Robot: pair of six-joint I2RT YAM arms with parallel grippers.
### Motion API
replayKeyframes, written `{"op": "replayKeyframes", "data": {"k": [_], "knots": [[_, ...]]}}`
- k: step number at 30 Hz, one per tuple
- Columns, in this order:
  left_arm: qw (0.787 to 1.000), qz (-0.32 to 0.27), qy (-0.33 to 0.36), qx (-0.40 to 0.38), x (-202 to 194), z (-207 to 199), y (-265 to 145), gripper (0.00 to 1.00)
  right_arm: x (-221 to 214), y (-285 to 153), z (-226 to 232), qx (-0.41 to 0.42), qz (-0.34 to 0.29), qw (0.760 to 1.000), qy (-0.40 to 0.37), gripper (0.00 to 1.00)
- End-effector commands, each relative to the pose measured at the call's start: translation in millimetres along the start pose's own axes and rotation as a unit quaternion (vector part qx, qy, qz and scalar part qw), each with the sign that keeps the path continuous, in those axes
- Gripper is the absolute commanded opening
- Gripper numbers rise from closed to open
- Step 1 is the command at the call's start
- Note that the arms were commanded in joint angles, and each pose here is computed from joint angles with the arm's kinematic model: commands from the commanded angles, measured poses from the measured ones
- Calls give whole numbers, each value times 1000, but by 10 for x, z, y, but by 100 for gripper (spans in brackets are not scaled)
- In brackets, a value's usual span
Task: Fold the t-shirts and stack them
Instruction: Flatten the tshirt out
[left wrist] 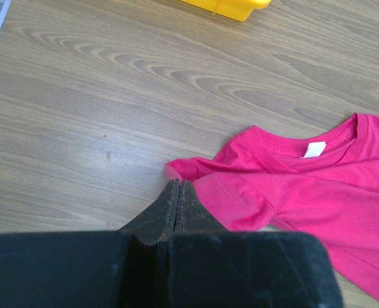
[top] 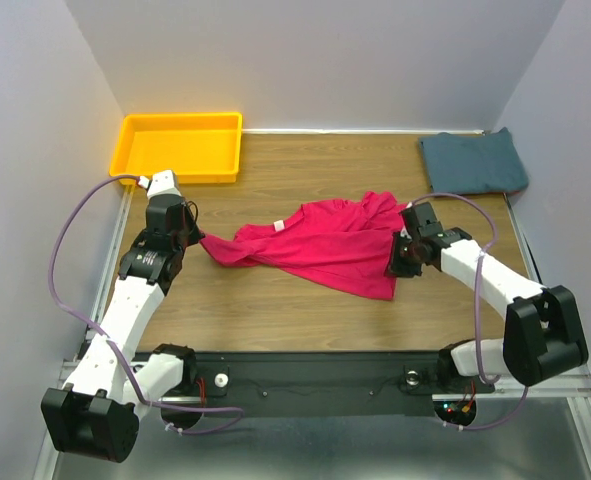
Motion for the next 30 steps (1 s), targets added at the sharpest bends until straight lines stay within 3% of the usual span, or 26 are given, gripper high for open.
{"op": "replayKeyframes", "data": {"k": [1,4,8,21,30], "knots": [[1000,-12,-7,-16,31,-17,-39,0,-54,116,32,20,5,1000,-3,18],[1000,-13,-5,-14,30,-11,-43,0,-127,167,-26,-2,13,1000,7,19],[1000,-14,-4,-12,30,-1,-47,0,-201,160,-135,-50,2,998,22,38],[1000,-13,-5,-15,18,0,-45,0,-112,201,-77,-28,1,1000,11,37],[1000,-16,-4,-16,44,-15,-51,0,-41,275,-46,-19,1,1000,8,30]]}}
Point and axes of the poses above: each gripper's point midway between its finger pads, its own y axis out along the fingers, its own z axis along the line the jaws close on, x = y × z, the point moved 8 cm from there along -y, back along the fingers, and after that the axes turned 13 degrees about -y, right-handed, at the moved point
